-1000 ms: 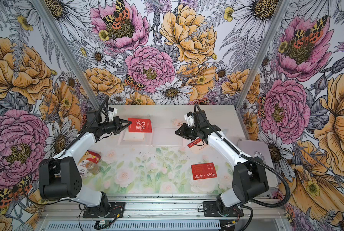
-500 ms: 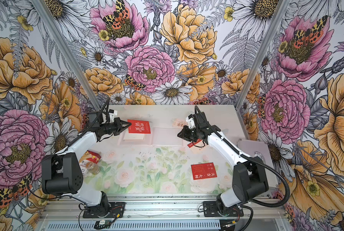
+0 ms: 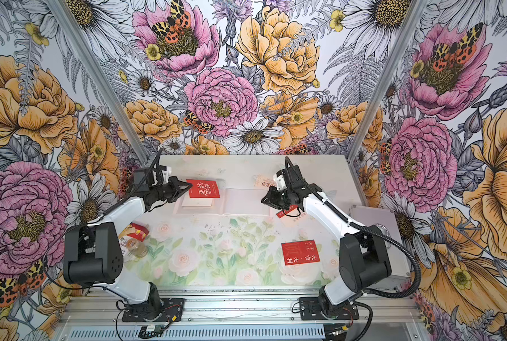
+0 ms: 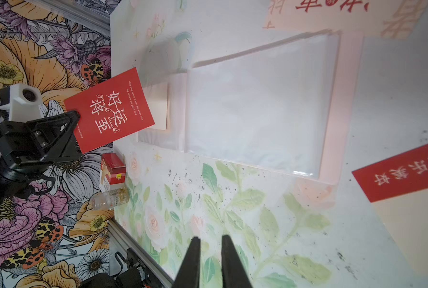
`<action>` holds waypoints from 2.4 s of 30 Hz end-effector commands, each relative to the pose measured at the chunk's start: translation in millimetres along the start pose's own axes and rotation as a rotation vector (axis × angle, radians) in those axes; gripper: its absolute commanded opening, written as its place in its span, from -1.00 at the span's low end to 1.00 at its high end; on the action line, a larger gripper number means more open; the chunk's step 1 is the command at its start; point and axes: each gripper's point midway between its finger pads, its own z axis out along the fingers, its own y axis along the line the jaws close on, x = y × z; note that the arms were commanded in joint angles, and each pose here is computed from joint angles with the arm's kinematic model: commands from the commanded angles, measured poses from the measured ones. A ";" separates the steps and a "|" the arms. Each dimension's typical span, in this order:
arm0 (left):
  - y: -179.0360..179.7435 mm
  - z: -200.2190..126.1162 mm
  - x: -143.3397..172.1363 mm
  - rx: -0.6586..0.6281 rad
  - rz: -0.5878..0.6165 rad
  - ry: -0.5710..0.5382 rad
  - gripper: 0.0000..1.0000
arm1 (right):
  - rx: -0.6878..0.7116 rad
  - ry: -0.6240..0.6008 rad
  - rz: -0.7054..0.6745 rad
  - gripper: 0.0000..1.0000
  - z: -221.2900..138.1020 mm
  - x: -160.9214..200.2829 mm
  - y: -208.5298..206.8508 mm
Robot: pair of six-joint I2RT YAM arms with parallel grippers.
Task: Place the photos into the photo albums
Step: Insert the photo into the photo album.
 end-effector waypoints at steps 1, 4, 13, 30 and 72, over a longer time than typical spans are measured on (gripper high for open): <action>4.3 5.5 -5.9 -0.022 0.023 -0.041 -1.00 | -0.001 -0.022 -0.037 -0.64 -1.4 -9.0 7.5; 7.1 5.9 -9.0 -0.031 0.024 -0.074 -1.00 | 0.009 -0.020 -0.039 -0.63 -1.7 -7.7 5.0; 6.9 21.4 -4.1 -0.025 0.042 -0.039 -1.00 | 0.017 -0.017 -0.044 -0.63 0.1 -7.1 2.9; 13.3 36.6 13.8 -0.118 0.119 0.046 -1.00 | 0.026 -0.012 -0.046 -0.62 1.3 -6.7 1.6; 21.0 53.9 44.2 -0.144 0.138 0.198 -1.00 | 0.020 -0.001 -0.059 -0.60 5.4 -7.8 4.0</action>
